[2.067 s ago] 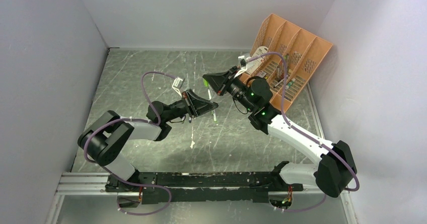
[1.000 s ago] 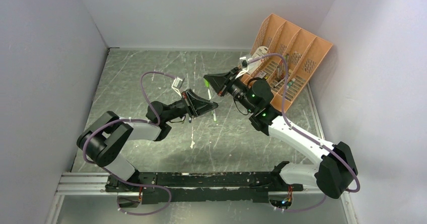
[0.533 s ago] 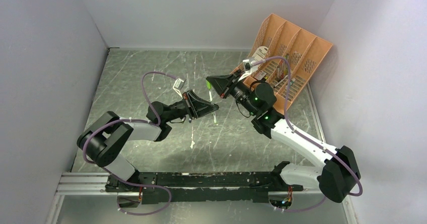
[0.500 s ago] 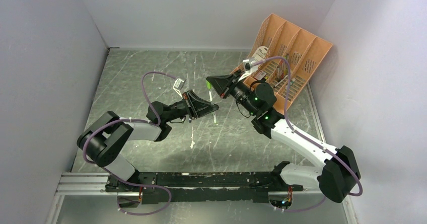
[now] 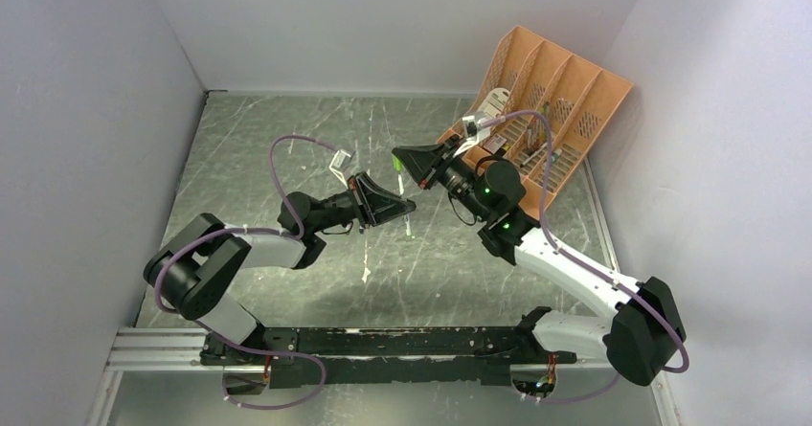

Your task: Insert the pens into the pen caps

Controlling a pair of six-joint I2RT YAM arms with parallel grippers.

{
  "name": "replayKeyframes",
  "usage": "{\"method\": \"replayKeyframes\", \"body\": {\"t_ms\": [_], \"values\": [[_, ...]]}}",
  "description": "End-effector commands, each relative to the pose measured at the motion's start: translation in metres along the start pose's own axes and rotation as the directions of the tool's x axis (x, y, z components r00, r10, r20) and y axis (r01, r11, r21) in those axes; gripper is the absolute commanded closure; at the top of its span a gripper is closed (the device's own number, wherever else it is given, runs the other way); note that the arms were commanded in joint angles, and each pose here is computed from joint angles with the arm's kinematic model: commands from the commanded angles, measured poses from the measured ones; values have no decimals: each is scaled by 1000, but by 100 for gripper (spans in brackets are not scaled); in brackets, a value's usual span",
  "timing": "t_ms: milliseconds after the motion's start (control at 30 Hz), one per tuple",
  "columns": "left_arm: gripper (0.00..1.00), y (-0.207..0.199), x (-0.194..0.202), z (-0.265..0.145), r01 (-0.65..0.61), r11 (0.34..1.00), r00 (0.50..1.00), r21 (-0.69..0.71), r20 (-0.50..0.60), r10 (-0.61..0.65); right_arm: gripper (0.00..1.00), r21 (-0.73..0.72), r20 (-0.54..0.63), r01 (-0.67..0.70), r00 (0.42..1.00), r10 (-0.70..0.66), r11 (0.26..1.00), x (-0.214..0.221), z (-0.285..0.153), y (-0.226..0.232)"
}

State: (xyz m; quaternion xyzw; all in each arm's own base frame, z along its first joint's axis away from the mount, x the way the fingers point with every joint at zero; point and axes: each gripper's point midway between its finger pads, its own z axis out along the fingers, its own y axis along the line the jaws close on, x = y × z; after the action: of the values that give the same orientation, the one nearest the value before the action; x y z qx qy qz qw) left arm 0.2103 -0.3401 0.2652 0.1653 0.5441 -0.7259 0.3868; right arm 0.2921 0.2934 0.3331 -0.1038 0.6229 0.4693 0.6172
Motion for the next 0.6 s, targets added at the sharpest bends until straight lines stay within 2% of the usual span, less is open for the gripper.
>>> {"method": "replayKeyframes", "body": {"t_ms": [0,567], "values": [[93,-39,-44,5,-168,979,979,113,131,153,100,52,-141,-6,990,13,999,45,-16,-19],[93,-37,-61,16,-205,972,972,119,139,188,100,57,-168,-53,984,62,997,64,-25,-23]]}}
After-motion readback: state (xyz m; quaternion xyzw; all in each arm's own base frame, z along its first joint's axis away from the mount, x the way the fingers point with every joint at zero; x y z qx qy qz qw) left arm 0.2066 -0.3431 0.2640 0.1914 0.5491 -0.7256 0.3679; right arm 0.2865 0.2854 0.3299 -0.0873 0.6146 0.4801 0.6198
